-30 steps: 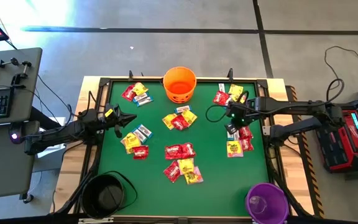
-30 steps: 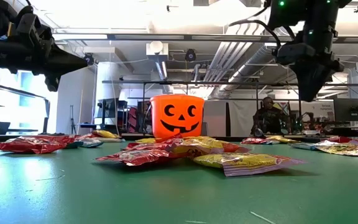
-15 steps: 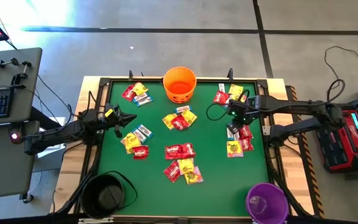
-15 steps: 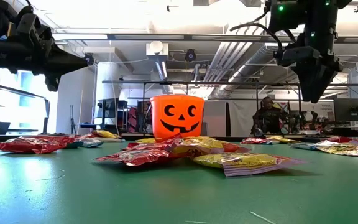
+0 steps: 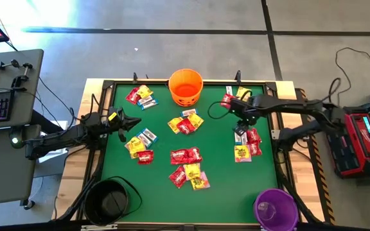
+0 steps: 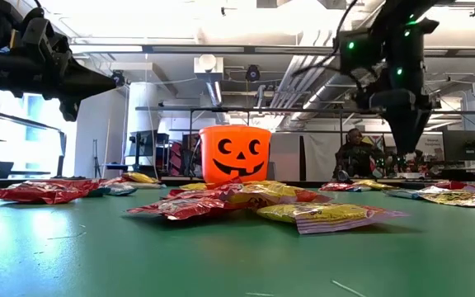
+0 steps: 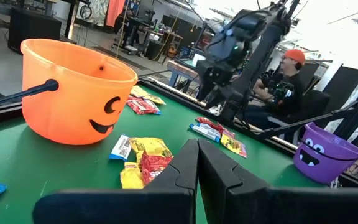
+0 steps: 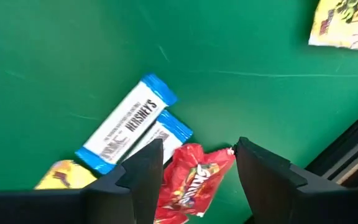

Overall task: Sort candy by brand, put in halloween buckets
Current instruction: Put the red candy into the black bucket

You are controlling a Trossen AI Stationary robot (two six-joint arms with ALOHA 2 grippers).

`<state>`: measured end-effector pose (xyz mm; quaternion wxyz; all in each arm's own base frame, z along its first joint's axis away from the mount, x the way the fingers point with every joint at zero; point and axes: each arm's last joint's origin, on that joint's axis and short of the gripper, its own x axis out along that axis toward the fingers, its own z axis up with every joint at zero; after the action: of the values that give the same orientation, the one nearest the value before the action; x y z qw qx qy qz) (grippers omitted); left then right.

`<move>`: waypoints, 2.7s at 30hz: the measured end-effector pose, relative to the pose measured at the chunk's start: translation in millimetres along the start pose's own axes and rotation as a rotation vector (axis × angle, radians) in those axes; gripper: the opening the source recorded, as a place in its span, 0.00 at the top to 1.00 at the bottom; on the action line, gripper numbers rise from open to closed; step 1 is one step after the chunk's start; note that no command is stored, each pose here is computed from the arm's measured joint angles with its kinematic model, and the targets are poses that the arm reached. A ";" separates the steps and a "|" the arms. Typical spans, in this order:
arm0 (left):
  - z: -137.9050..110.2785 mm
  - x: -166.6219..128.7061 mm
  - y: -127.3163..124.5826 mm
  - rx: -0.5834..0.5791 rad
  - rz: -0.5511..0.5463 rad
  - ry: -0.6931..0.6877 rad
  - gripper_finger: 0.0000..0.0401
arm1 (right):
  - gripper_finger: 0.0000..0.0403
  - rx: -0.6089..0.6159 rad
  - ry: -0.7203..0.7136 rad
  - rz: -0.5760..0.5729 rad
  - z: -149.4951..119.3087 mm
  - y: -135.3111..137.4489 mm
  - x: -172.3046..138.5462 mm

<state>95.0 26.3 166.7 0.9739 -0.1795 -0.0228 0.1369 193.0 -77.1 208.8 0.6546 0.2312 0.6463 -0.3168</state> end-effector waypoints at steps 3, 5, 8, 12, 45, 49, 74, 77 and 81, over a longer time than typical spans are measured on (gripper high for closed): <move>0.0 0.0 0.0 0.000 0.000 0.000 1.00 | 0.53 -0.021 0.071 0.015 6.1 -1.6 11.0; 0.0 0.0 0.0 0.000 0.000 0.000 1.00 | 0.53 -0.035 0.118 0.015 9.2 -2.5 18.3; -0.1 0.0 0.1 0.000 0.000 0.000 1.00 | 0.53 -0.047 0.157 0.011 12.1 -3.5 25.3; -0.1 0.0 0.0 0.000 0.000 0.000 1.00 | 0.53 -0.050 0.200 0.030 12.6 -4.4 29.0; 0.0 0.0 0.0 0.000 0.000 0.000 1.00 | 0.53 -0.262 0.291 0.081 4.1 -6.0 26.6; -0.1 0.0 0.0 0.000 0.000 0.000 1.00 | 0.53 -0.264 0.277 0.087 4.4 -5.5 29.0; 0.0 0.0 0.0 0.000 0.000 0.000 1.00 | 0.69 -0.271 0.253 0.103 -8.9 -6.2 60.5; -0.1 0.0 0.0 0.000 0.000 0.000 1.00 | 0.75 -0.271 0.254 0.102 -8.8 -6.3 60.1; 0.0 0.0 0.0 0.000 0.000 0.000 1.00 | 0.83 -0.267 0.263 0.096 -9.5 -6.7 59.7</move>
<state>95.0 26.3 166.6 0.9739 -0.1795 -0.0228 0.1370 179.4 -81.9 149.7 0.6037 0.2123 0.7508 -0.1636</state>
